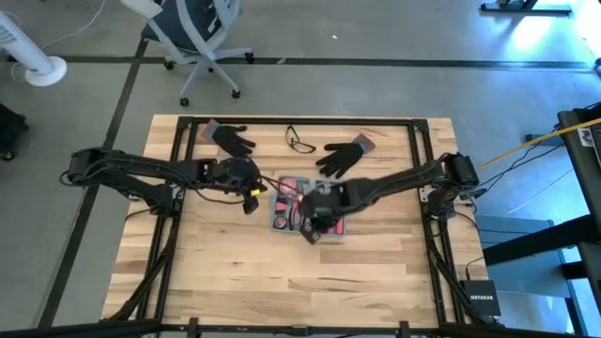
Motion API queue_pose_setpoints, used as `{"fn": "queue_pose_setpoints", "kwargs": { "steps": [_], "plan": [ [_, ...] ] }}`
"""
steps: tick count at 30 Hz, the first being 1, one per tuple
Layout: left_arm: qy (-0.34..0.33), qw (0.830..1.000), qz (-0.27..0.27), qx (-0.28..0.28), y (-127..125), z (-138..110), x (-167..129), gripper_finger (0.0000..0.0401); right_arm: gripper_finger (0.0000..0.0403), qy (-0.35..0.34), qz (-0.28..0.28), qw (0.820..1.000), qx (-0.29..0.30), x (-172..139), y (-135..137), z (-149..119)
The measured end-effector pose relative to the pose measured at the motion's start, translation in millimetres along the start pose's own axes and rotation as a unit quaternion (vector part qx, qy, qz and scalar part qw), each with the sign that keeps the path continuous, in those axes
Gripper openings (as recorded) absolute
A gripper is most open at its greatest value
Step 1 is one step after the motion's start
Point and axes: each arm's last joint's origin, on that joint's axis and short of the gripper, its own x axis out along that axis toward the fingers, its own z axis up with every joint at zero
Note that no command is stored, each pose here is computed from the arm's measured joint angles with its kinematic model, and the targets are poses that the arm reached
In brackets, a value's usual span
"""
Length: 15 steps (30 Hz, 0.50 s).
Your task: Prefit tool cases
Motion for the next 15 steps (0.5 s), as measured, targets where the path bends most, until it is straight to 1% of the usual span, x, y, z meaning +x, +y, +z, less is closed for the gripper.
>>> {"fn": "queue_pose_setpoints", "kwargs": {
  "steps": [3, 5, 7, 10, 11, 14, 15],
  "plan": [
    [-0.004, 1.000, -0.019, -0.010, -2.2, 1.0, 8.1, 0.0000, 0.0004, 0.003, 0.004, 1.000, -0.004, 4.6, 11.6, -16.2],
    [0.008, 0.999, -0.030, -0.018, -3.2, -1.2, 15.6, 0.0000, 0.0002, -0.013, 0.024, 1.000, 0.003, 8.2, 19.0, -22.0],
    [0.030, 0.999, -0.031, -0.015, -3.5, -3.8, 22.0, 0.0000, 0.0001, -0.023, 0.040, 0.999, 0.010, 10.5, 22.7, -24.0],
    [0.037, 0.999, -0.036, 0.006, -6.2, -2.0, 26.2, 0.0000, 0.0000, -0.052, 0.058, 0.997, 0.020, 13.6, 22.1, -17.8],
    [0.034, 0.999, -0.038, 0.013, -7.3, -0.2, 26.4, 0.0000, 0.0000, -0.051, 0.048, 0.997, 0.031, 15.3, 17.5, -16.5],
    [0.031, 0.998, -0.042, 0.039, -10.8, 3.8, 29.1, 0.0000, 0.0000, -0.027, -0.027, 0.997, 0.062, 14.8, -6.0, -19.4],
    [0.034, 0.997, -0.042, 0.045, -11.7, 3.4, 31.3, 0.0000, 0.0000, -0.024, -0.045, 0.996, 0.072, 10.6, -12.6, -19.9]
  ]
}}
